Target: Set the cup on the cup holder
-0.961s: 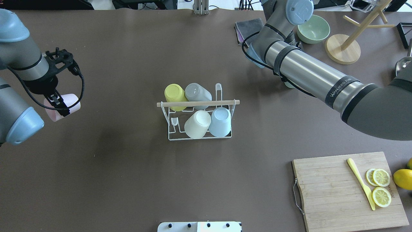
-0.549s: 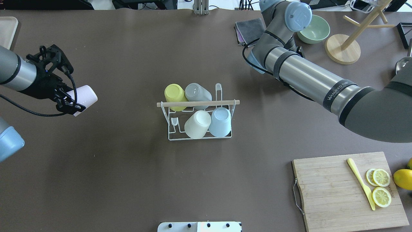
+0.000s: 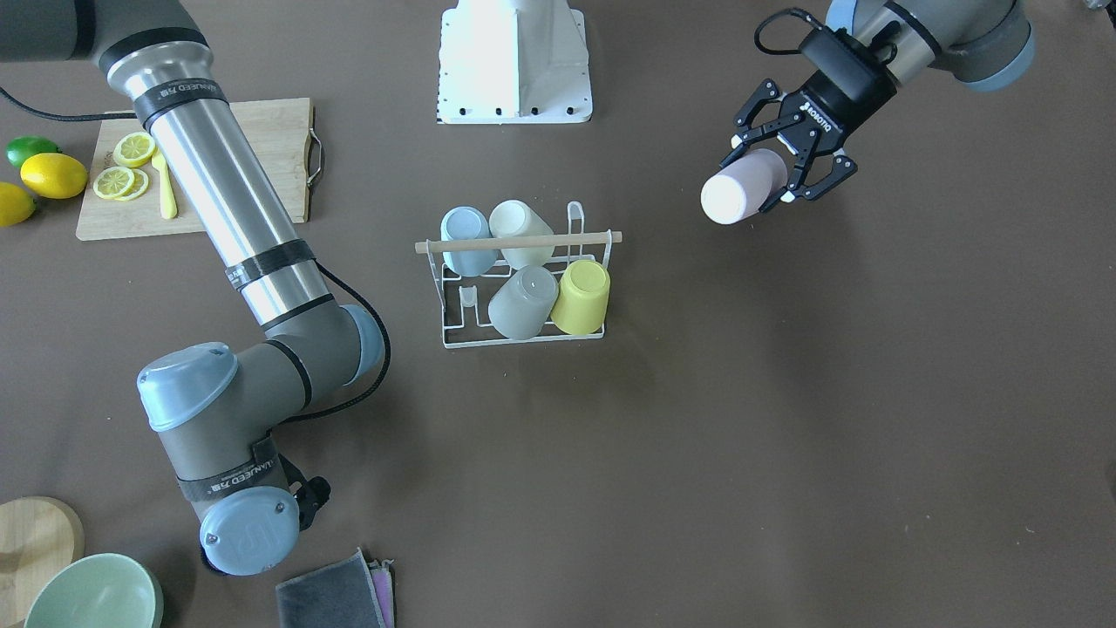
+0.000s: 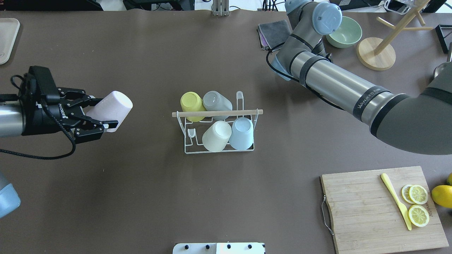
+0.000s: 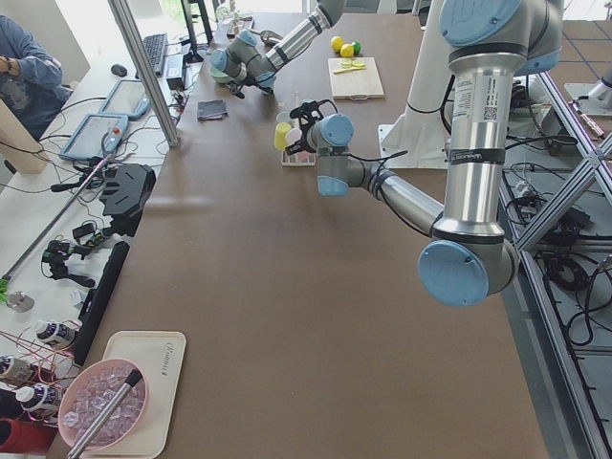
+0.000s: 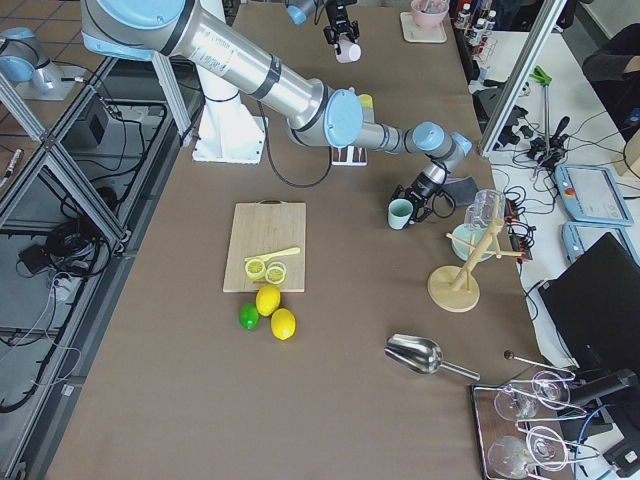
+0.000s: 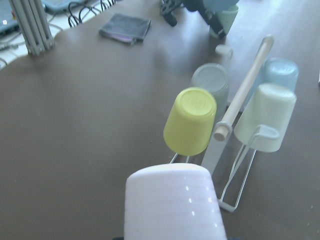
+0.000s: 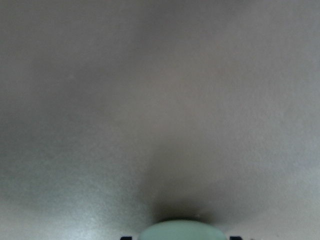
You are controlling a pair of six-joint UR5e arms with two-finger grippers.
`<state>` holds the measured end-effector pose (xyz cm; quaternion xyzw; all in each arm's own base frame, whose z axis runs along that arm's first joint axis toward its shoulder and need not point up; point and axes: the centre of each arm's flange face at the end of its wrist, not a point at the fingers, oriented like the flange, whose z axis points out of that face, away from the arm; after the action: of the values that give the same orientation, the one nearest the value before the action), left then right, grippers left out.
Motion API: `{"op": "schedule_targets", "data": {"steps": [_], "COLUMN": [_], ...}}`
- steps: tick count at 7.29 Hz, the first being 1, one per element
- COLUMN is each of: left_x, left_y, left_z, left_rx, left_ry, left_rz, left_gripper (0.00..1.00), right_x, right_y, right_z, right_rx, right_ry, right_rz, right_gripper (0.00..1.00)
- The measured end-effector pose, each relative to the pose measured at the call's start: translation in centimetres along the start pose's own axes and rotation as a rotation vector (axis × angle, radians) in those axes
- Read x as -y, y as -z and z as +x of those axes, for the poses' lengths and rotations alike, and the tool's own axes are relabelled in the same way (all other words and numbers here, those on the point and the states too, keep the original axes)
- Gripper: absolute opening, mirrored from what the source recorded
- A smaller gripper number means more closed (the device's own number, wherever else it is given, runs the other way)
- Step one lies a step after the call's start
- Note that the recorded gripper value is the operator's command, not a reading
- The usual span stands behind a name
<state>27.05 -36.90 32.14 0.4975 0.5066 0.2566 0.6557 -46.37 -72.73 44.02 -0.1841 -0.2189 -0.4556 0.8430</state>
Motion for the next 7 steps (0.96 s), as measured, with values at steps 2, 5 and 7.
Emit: {"op": "schedule_targets", "data": {"steps": [2, 5, 7], "left_x": [-0.5, -1.5, -1.7], "left_y": [1.0, -0.6, -2.3], "left_z": [3.7, 8.8, 10.6], "left_rx": [0.034, 0.111, 0.176], "left_ry": [0.001, 0.058, 0.106], "left_rz": [0.192, 0.348, 0.408], "left_gripper": [0.04, 0.04, 0.05], "right_x": [-1.0, -2.8, -4.9], "right_y": [2.6, 9.5, 16.0], "right_z": [0.9, 1.5, 1.0], "right_rx": [0.019, 0.064, 0.076], "right_ry": [0.010, 0.030, 0.042], "right_rz": [0.017, 0.121, 0.245], "right_gripper": [0.00, 0.00, 0.00]}}
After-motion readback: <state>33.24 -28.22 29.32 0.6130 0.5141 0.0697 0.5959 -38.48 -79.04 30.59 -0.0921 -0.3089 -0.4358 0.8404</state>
